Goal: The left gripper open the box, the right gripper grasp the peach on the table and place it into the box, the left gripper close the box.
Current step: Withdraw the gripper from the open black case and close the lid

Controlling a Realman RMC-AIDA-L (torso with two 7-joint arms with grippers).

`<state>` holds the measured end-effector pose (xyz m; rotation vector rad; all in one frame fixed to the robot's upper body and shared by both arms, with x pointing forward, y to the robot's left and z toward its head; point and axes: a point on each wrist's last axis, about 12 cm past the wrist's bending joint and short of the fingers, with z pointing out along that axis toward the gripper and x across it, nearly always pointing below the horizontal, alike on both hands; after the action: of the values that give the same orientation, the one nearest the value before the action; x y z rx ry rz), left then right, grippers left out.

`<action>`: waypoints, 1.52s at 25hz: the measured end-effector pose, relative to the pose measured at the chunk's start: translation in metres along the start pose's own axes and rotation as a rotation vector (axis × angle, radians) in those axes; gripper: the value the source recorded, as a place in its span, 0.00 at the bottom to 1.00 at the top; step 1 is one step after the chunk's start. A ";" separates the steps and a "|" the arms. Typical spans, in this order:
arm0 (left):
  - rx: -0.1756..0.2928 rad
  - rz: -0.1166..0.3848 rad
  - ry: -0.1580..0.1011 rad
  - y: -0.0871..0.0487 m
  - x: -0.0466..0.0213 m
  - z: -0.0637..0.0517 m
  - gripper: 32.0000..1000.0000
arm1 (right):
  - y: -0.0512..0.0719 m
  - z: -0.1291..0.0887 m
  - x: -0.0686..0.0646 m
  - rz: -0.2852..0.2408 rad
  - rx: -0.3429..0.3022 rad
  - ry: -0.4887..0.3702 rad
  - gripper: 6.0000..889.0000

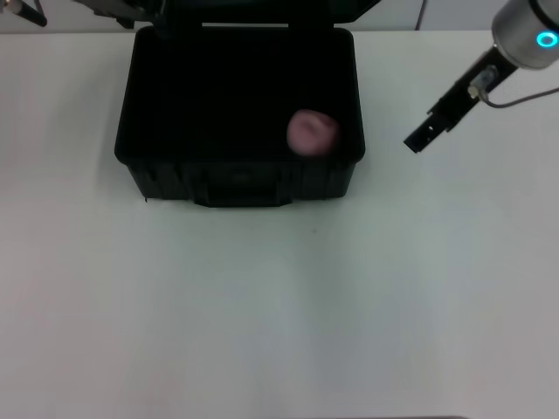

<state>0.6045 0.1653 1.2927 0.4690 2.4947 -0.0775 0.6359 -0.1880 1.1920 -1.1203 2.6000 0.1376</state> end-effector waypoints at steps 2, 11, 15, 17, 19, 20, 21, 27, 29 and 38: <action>0.000 -0.001 0.004 0.000 0.0002 0.001 0.43 | -0.001 0.000 0.006 0.004 -0.001 0.038 0.97; 0.002 -0.001 0.009 0.000 0.0003 0.002 0.43 | -0.007 0.003 0.026 0.023 0.051 0.182 0.97; 0.002 0.000 0.009 0.000 0.0003 0.002 0.43 | -0.007 0.003 0.028 0.026 0.054 0.204 0.97; 0.002 0.000 0.009 0.000 0.0003 0.002 0.43 | -0.007 0.003 0.029 0.027 0.058 0.207 0.97; 0.002 0.000 0.009 0.000 0.0003 0.002 0.44 | -0.008 0.002 0.028 0.026 0.062 0.205 0.97; 0.002 0.000 0.009 0.000 0.0003 0.002 0.44 | -0.008 0.002 0.028 0.027 0.062 0.205 0.97; 0.002 0.000 0.009 0.000 0.0003 0.002 0.44 | -0.008 0.002 0.028 0.027 0.063 0.204 0.97; 0.002 0.002 0.012 -0.001 -0.0001 0.002 0.44 | -0.008 0.002 0.029 0.028 0.062 0.206 0.97; 0.002 0.003 0.013 -0.001 -0.0001 0.001 0.44 | -0.008 0.002 0.029 0.028 0.062 0.207 0.97; -0.006 -0.002 0.015 -0.001 -0.0005 0.001 0.44 | -0.009 0.002 0.029 0.029 0.065 0.205 0.97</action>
<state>0.6050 0.1643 1.2922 0.4656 2.5096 -0.0675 0.6240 -0.2134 1.1815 -1.1272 2.7784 -0.0588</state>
